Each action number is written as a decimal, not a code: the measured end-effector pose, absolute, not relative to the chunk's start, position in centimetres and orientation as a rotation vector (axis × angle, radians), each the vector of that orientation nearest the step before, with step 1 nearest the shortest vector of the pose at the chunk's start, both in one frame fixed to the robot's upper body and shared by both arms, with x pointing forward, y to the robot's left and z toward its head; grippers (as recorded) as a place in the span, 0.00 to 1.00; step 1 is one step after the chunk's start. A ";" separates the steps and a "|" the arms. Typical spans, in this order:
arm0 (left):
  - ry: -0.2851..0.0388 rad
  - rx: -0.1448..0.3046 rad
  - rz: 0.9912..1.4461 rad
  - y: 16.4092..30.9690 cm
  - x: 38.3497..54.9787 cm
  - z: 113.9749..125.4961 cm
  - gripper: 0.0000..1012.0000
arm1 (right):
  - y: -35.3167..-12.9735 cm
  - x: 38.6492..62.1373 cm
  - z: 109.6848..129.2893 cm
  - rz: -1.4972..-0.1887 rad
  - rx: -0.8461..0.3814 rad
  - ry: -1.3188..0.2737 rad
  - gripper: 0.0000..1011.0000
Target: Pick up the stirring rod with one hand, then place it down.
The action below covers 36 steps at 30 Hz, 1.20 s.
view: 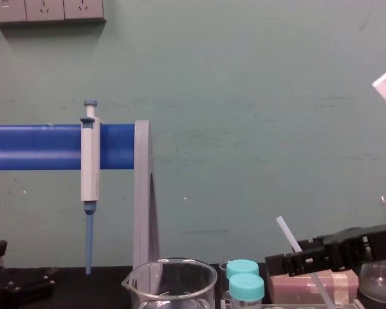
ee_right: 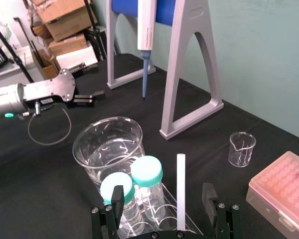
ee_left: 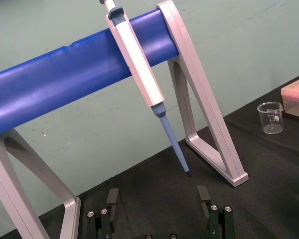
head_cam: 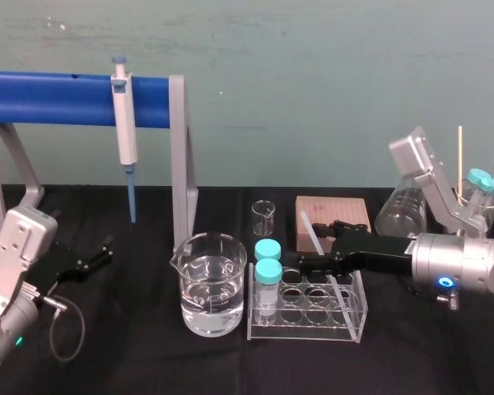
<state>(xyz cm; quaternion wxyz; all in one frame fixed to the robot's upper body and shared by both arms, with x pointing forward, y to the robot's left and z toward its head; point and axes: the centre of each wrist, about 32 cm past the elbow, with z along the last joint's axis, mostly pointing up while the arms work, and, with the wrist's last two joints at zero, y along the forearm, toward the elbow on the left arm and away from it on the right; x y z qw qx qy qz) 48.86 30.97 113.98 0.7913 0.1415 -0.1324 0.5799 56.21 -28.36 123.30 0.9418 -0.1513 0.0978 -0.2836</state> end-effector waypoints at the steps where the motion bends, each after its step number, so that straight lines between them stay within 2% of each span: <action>1: -0.285 0.304 1.248 31.0 48.9 114.0 0.99 | -28.3 56.3 123.3 -0.578 -0.313 0.199 0.99; 10: -0.285 0.305 1.248 31.0 48.9 114.0 0.99 | -28.0 56.3 123.0 -0.576 -0.359 0.159 0.99; 20: -0.285 0.304 1.248 31.0 48.9 114.0 0.99 | -28.1 56.3 123.1 -0.579 -0.355 0.160 0.99; 27: -0.285 0.304 1.248 31.0 48.9 114.0 0.99 | -28.1 56.3 123.1 -0.580 -0.351 0.163 0.85; 32: -0.285 0.305 1.248 31.0 48.9 114.0 0.99 | -28.1 56.3 123.1 -0.580 -0.350 0.165 0.71; 33: -0.285 0.304 1.248 31.0 48.9 114.0 0.99 | -28.0 56.3 123.1 -0.580 -0.349 0.165 0.65; 36: -0.285 0.304 1.248 31.0 48.9 114.0 0.99 | -28.1 56.3 123.1 -0.580 -0.349 0.166 0.59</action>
